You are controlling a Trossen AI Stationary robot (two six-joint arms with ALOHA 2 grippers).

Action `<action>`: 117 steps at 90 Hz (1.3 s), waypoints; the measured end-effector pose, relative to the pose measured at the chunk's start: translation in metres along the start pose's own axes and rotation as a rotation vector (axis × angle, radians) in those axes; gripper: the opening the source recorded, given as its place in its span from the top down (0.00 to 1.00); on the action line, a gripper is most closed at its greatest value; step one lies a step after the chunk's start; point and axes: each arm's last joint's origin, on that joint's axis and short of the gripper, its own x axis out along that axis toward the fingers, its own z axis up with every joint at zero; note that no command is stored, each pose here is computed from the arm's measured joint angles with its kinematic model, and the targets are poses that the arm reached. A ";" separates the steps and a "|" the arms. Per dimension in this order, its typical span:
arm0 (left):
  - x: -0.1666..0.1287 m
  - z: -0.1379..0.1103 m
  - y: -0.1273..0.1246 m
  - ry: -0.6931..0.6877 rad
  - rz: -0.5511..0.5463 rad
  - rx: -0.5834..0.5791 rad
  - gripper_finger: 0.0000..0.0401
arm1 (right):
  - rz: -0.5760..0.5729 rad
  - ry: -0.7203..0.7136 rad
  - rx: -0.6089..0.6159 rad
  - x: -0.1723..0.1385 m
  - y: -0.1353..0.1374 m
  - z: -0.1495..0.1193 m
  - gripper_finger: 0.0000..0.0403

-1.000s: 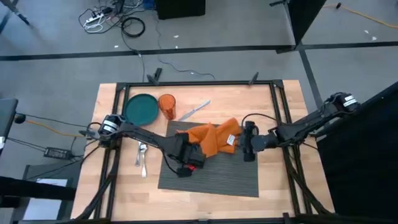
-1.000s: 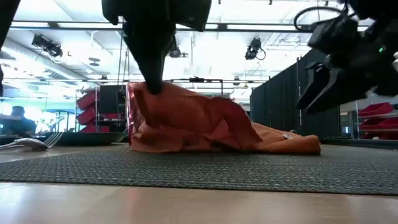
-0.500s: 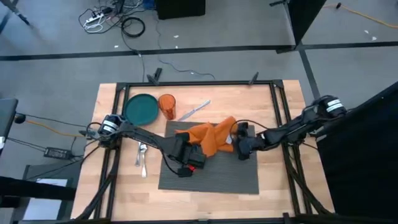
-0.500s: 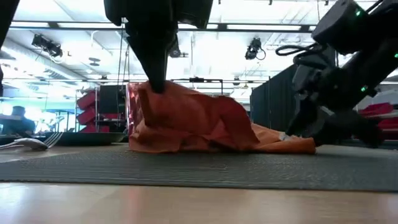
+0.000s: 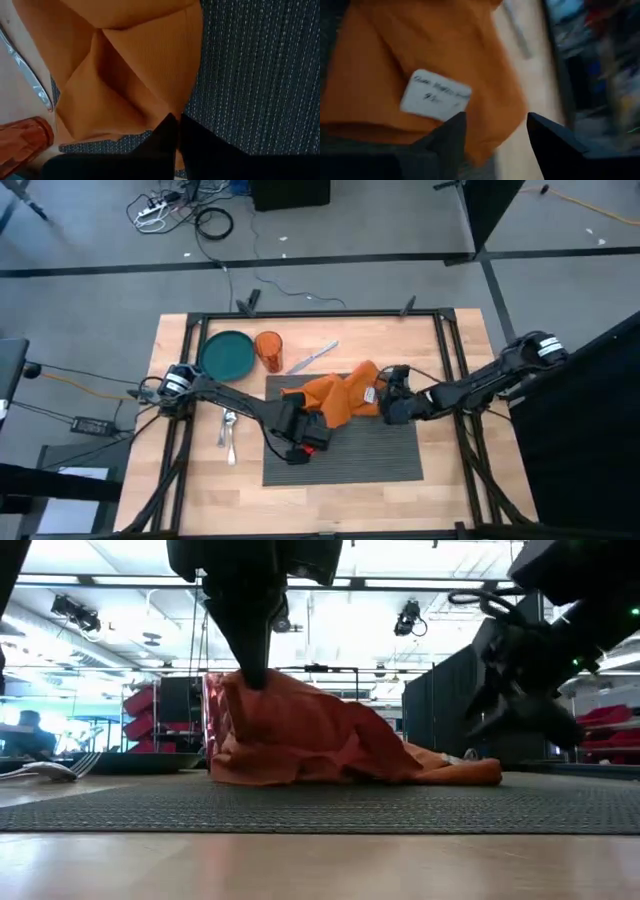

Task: Set table place
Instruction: Fold the orange table napkin on the black placemat

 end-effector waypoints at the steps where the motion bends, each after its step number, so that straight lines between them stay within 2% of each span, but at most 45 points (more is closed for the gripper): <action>1: 0.000 0.000 0.000 0.000 0.000 0.001 1.00 | 0.007 0.007 0.029 0.001 -0.002 0.000 0.55; 18: 0.000 0.001 0.000 -0.006 -0.002 0.001 1.00 | 0.170 0.144 0.458 0.016 -0.035 -0.007 0.55; 34: -0.001 0.000 -0.002 -0.010 -0.004 0.006 1.00 | 0.279 0.229 0.636 0.027 -0.059 -0.019 0.55; 45: -0.001 0.002 -0.003 -0.024 -0.009 0.007 1.00 | 0.311 0.256 0.684 0.033 -0.063 -0.029 0.55; 62: -0.001 0.005 -0.004 -0.053 -0.019 0.019 1.00 | 0.397 0.185 0.759 0.048 -0.061 -0.044 0.55; 75: -0.001 0.004 -0.003 -0.049 -0.017 0.021 1.00 | 0.495 0.115 0.782 0.052 -0.057 -0.046 0.57; 84: -0.001 0.004 -0.003 -0.048 -0.017 0.021 1.00 | 0.506 0.074 0.787 0.053 -0.057 -0.042 0.60; 95: -0.001 0.004 -0.003 -0.048 -0.017 0.021 1.00 | 0.508 0.038 0.771 0.053 -0.058 -0.039 0.71; 108: -0.001 0.004 -0.003 -0.048 -0.017 0.021 1.00 | 0.508 0.033 0.728 0.054 -0.058 -0.040 0.95; 117: -0.001 0.004 -0.003 -0.048 -0.017 0.021 1.00 | 0.455 0.023 0.708 0.054 -0.060 -0.040 0.99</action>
